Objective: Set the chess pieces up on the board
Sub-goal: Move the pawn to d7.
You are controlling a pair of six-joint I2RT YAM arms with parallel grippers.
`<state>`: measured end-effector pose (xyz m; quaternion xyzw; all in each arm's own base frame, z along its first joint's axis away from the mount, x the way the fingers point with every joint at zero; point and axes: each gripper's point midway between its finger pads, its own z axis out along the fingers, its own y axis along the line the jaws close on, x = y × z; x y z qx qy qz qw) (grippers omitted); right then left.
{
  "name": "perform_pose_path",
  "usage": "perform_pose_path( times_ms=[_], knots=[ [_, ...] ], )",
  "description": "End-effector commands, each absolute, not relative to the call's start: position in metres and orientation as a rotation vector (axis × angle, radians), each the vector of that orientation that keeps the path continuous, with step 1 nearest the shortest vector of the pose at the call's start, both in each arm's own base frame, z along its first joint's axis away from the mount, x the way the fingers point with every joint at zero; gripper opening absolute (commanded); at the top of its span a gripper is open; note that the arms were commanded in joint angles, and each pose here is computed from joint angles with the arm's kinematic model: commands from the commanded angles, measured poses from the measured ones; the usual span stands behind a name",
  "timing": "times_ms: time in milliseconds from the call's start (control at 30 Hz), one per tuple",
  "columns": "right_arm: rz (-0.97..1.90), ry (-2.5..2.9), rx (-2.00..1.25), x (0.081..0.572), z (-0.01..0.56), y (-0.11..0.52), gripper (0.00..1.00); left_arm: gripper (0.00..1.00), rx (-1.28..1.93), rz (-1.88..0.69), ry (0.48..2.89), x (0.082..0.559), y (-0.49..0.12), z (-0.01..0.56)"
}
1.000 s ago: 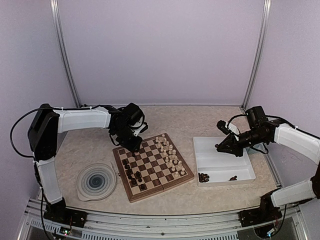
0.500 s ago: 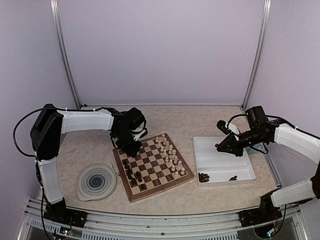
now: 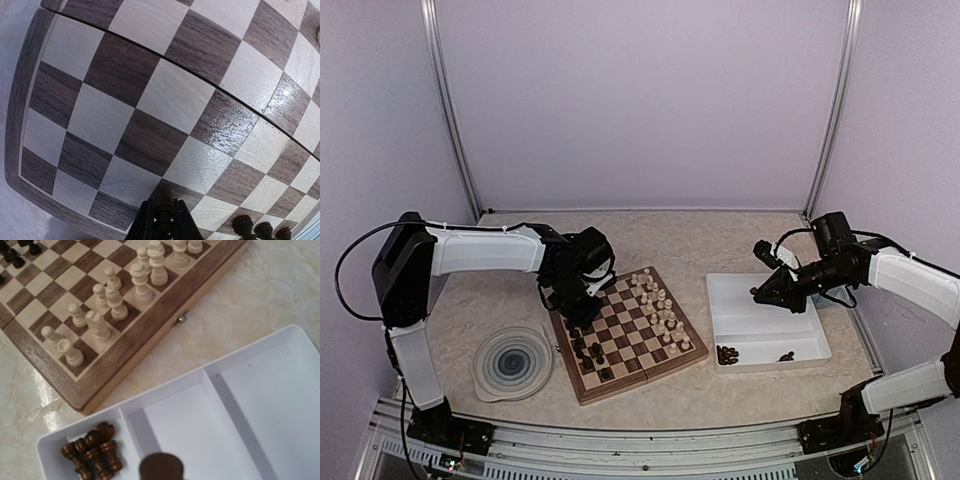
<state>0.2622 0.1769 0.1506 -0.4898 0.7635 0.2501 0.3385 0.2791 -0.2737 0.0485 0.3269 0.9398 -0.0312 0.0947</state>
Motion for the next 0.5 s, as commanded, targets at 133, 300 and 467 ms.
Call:
perform_pose_path(
  times_ms=[133, 300, 467],
  knots=[
    [0.671, 1.992, -1.284, 0.257, 0.146, 0.180, 0.03, 0.05, 1.037, -0.162, 2.816, 0.257, -0.284, 0.046],
    [0.672, 1.991, -1.283, 0.257, 0.147, 0.180, 0.03, 0.05, 1.079, -0.172, 2.812, 0.250, -0.289, 0.043],
    [0.674, 1.992, -1.283, 0.257, 0.146, 0.180, 0.03, 0.06, 1.097, -0.176, 2.818, 0.245, -0.291, 0.040]
  ],
)
